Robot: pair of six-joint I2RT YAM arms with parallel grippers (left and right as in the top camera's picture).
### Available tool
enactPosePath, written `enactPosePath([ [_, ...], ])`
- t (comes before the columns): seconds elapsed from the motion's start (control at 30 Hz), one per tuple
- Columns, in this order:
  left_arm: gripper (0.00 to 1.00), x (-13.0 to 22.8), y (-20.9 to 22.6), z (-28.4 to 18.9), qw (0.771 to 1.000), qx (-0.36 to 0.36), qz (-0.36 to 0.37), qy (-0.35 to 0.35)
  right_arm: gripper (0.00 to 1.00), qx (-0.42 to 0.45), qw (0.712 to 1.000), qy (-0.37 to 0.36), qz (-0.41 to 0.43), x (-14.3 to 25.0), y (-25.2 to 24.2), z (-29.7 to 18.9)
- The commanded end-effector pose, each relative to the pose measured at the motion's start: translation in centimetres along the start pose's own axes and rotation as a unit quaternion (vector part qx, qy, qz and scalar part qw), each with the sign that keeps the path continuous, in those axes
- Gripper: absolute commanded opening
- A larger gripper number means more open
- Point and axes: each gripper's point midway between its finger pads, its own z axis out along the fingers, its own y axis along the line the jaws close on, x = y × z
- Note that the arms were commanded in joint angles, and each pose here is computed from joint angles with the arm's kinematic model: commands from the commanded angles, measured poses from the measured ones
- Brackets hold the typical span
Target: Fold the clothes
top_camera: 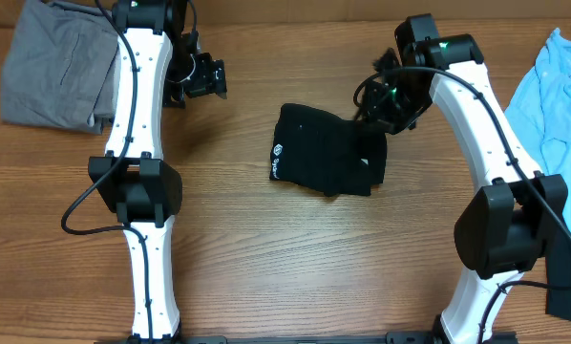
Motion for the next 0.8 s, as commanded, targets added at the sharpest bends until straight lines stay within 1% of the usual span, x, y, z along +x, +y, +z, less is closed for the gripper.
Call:
enactPosePath([
  [0.0,0.9,0.3,-0.7,-0.9,1.0,0.008,0.019,-0.007,0.28,-0.131,0.988,0.035,-0.066,1.5,3.4,1.2],
  [0.07,0.9,0.3,-0.7,-0.9,1.0,0.008,0.019,-0.007,0.28,-0.167,0.982,0.045,-0.076,1.9,3.8,2.2],
  [0.17,0.9,0.3,-0.7,-0.9,1.0,0.008,0.019,-0.007,0.28,-0.197,0.976,0.062,-0.065,2.3,3.4,4.4],
  [0.23,0.9,0.3,-0.7,-0.9,1.0,0.008,0.019,-0.007,0.28,-0.207,0.974,0.071,-0.057,2.6,2.7,6.0],
  [0.3,0.9,0.3,-0.7,-0.9,1.0,0.008,0.019,-0.007,0.28,-0.198,0.976,0.082,-0.048,2.9,1.5,7.7],
  [0.4,0.9,0.3,-0.7,-0.9,1.0,0.008,0.019,-0.007,0.28,-0.134,0.986,0.093,-0.024,2.9,-1.8,9.8],
  [0.53,0.9,0.3,-0.7,-0.9,1.0,0.008,0.019,-0.007,0.31,-0.051,0.995,0.088,0.002,2.2,-6.4,10.6],
  [0.63,0.9,0.3,-0.7,-0.9,1.0,0.008,0.026,-0.007,0.31,-0.026,0.996,0.079,0.025,1.5,-9.3,10.5],
  [0.7,0.91,0.3,-0.7,-0.9,1.0,0.008,0.027,-0.007,0.3,-0.002,0.996,0.071,0.044,1.0,-11.6,10.3],
  [0.77,0.91,0.3,-0.7,-0.9,1.0,0.008,0.027,-0.007,0.26,0.046,0.993,0.06,0.088,0.7,-14.4,9.8],
])
